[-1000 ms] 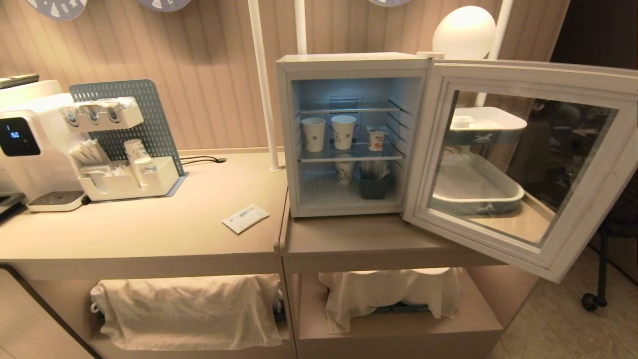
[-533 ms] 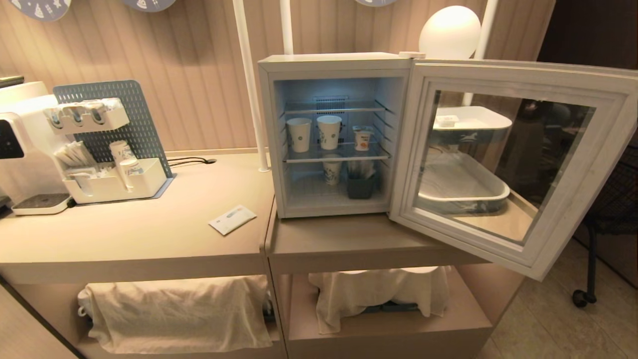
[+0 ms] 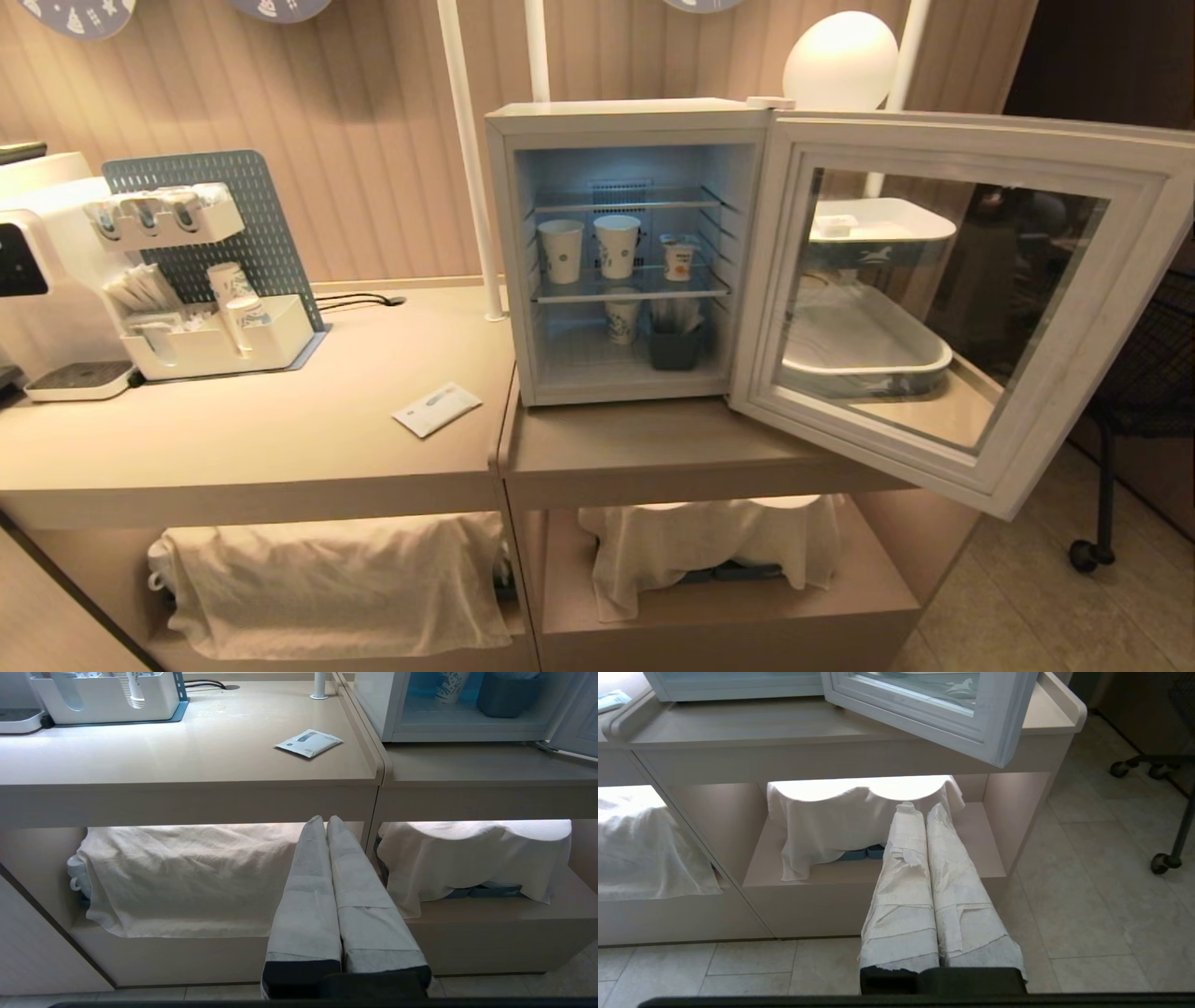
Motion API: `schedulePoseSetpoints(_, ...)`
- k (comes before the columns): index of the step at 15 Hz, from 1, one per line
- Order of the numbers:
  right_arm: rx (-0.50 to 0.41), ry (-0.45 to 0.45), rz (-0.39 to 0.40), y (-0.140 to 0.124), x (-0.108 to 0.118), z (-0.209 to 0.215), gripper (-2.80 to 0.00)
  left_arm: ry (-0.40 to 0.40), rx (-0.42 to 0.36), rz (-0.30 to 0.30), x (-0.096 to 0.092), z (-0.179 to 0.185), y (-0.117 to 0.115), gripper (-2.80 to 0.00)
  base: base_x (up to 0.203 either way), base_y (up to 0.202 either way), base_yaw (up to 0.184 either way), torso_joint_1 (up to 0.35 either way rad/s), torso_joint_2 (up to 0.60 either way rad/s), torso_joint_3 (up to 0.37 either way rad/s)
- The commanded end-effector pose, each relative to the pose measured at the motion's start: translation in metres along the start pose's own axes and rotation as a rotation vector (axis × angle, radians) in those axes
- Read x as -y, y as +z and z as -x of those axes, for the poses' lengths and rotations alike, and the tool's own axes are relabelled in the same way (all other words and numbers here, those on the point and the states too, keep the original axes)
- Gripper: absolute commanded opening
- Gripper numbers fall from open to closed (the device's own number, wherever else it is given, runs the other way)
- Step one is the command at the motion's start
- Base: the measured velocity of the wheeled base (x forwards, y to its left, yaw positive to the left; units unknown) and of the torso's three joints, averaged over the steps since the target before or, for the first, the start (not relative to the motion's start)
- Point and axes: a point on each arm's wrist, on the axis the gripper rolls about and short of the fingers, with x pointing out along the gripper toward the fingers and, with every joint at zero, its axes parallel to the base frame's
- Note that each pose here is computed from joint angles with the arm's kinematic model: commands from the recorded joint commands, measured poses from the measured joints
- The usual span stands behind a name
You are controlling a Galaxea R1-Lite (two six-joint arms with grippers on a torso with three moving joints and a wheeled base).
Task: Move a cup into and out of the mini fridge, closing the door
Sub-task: Close the freezer door
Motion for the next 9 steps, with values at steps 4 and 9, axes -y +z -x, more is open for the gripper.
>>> schedulePoseSetpoints(4, 0.000, 0.000, -0.003, 0.0000, 0.0000, -0.0003, -2.80, 0.001, 0.002, 0.000, 0.0000, 0.0001, 0.0003, -2.80, 0.000, 0.000, 0.000, 0.000, 0.00, 0.000)
schedulePoseSetpoints(9, 0.000, 0.000, -0.003, -0.0005, 0.0000, -0.0003, -2.80, 0.000, 0.002, 0.000, 0.0000, 0.0001, 0.0003, -2.80, 0.000, 0.000, 0.000, 0.000, 0.00, 0.000)
